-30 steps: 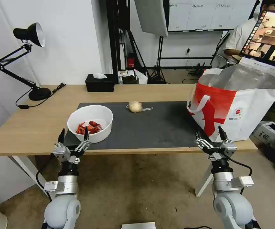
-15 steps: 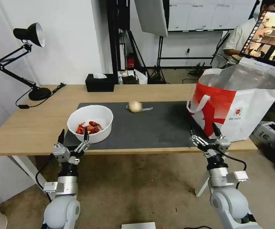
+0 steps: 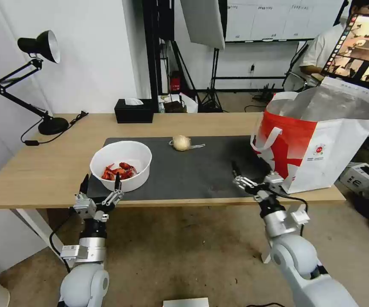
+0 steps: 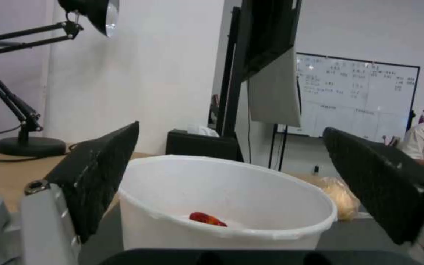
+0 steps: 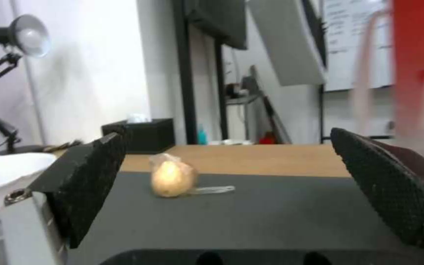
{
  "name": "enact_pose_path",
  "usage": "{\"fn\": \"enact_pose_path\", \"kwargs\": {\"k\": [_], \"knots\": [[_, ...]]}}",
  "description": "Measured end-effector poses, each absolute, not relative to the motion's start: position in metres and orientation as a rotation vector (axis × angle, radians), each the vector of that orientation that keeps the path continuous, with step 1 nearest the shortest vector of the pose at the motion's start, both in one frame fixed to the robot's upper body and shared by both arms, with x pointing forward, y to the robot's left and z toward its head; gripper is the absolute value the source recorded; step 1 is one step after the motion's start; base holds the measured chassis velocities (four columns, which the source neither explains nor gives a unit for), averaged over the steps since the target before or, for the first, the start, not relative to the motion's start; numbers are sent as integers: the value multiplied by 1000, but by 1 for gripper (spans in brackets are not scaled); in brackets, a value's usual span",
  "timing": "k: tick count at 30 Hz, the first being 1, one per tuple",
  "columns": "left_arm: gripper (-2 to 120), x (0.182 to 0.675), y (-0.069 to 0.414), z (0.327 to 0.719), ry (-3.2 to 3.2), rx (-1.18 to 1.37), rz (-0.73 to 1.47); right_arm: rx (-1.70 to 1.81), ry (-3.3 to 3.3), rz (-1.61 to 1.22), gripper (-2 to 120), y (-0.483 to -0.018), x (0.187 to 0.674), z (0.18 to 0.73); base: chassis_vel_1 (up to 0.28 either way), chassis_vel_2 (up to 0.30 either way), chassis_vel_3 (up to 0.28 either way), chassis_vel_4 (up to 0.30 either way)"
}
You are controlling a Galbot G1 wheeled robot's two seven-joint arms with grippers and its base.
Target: Pick up the trash from the table and place it into the takeout bag.
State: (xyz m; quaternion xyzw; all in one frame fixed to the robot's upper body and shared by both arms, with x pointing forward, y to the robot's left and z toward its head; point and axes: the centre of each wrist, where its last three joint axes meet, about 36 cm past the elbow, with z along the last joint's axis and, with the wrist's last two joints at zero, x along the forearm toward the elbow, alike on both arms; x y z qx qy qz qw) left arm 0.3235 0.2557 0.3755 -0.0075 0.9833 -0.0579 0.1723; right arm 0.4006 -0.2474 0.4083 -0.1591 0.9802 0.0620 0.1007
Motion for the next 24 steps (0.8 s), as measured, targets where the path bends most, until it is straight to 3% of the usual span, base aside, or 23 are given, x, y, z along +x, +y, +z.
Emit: {"fn": "enact_pose_path", "kwargs": {"k": [24], "knots": [[100,316,257,380,2781,-45,-167,-743,3078,90,100,-214,545,437,0,0,0,0]]}}
